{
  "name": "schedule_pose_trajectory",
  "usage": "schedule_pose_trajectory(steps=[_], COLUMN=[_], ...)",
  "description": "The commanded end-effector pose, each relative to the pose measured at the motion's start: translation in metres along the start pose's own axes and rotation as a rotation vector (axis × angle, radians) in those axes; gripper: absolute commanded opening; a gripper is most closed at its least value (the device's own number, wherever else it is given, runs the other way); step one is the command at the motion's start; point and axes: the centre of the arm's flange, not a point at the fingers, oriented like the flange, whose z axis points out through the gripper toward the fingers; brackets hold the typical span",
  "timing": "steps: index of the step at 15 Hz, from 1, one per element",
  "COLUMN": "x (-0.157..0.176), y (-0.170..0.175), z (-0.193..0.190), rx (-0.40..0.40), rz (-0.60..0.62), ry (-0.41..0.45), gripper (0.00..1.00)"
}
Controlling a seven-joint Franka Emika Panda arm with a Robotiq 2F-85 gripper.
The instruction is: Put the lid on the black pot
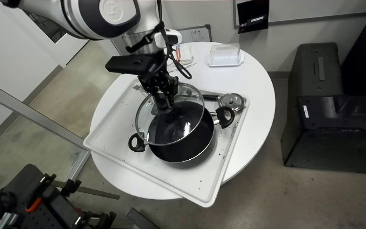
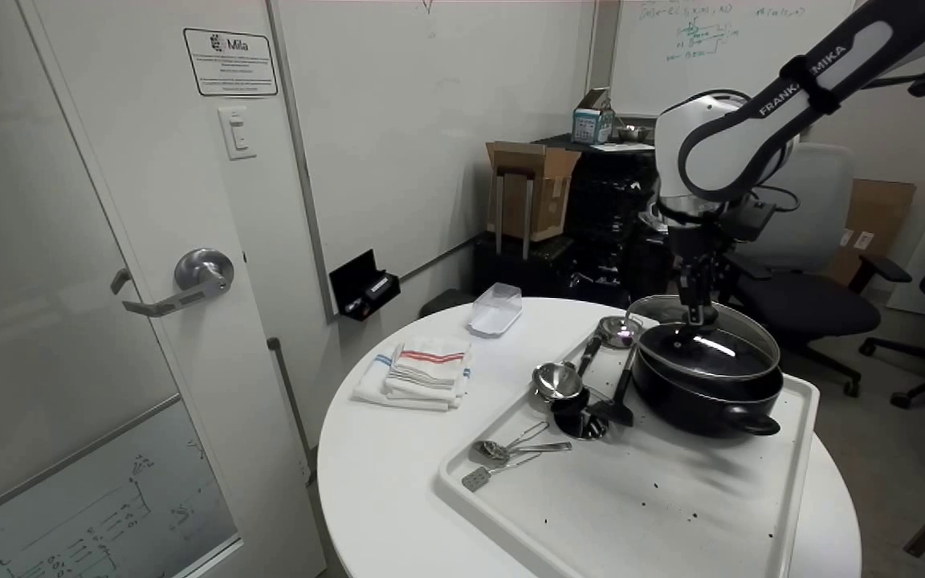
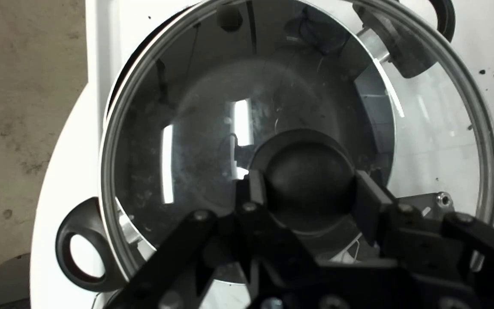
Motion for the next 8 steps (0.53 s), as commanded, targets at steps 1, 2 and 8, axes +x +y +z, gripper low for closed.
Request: schedule_pose_trajectory(steps=[1, 2, 8], x=[0.018, 0.02, 0.025], y=[0.011, 0.013, 0.024], z=[-0.003, 0.001, 0.019], rx=[0.02, 0.019, 0.02], rz=[0.063, 0.072, 0.122], ry=[-0.027, -0.034, -0.067], gripper=[0.25, 0.25, 0.25])
